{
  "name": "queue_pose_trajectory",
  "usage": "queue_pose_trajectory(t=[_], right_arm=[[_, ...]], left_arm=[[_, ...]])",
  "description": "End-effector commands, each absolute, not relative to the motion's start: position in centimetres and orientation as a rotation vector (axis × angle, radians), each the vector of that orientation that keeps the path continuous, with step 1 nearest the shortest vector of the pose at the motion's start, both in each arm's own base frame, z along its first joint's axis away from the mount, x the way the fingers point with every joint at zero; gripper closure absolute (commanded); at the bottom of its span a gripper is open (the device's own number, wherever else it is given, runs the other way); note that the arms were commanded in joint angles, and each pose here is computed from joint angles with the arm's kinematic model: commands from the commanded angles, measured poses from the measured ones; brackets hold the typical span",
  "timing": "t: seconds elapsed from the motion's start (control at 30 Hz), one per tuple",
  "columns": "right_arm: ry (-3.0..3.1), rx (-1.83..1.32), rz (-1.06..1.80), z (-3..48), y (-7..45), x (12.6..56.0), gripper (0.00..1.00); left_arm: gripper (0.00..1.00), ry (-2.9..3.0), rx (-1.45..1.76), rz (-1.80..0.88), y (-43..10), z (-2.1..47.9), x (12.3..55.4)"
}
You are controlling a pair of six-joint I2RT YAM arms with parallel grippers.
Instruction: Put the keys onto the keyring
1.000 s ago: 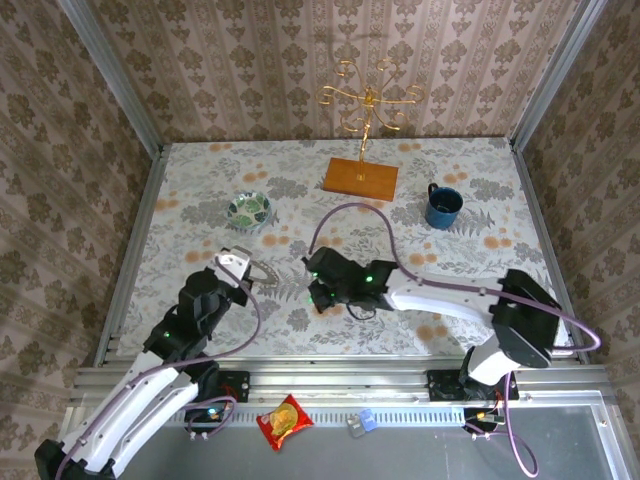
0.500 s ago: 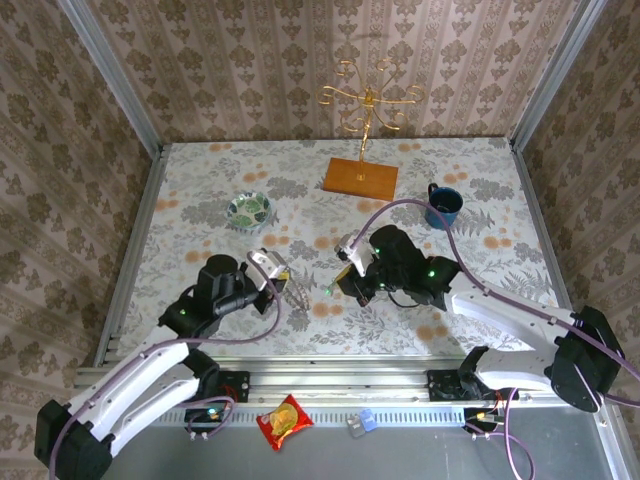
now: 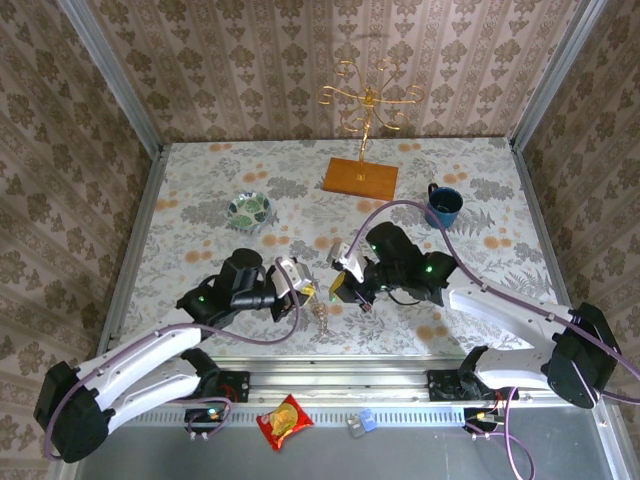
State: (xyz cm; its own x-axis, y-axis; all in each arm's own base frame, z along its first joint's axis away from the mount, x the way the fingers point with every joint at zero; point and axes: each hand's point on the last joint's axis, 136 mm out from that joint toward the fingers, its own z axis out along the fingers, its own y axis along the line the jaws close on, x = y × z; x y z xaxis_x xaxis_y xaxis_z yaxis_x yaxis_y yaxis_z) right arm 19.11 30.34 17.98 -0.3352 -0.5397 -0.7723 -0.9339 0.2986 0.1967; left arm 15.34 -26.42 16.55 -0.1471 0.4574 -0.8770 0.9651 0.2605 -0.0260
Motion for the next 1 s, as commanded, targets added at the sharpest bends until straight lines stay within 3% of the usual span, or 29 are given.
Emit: queue_pose_trajectory(t=[0.0, 0.97], right_arm=[[1.932, -1.395, 0.904, 18.7, 31.0, 18.3, 1.0], [1.927, -1.274, 0.778, 18.8, 32.2, 21.4, 1.0]], left_arm=[[1.0, 1.615, 1.345, -0.824, -27.6, 19.2, 15.2], [1.0, 1.631, 1.329, -0.884, -28.3, 18.4, 14.7]])
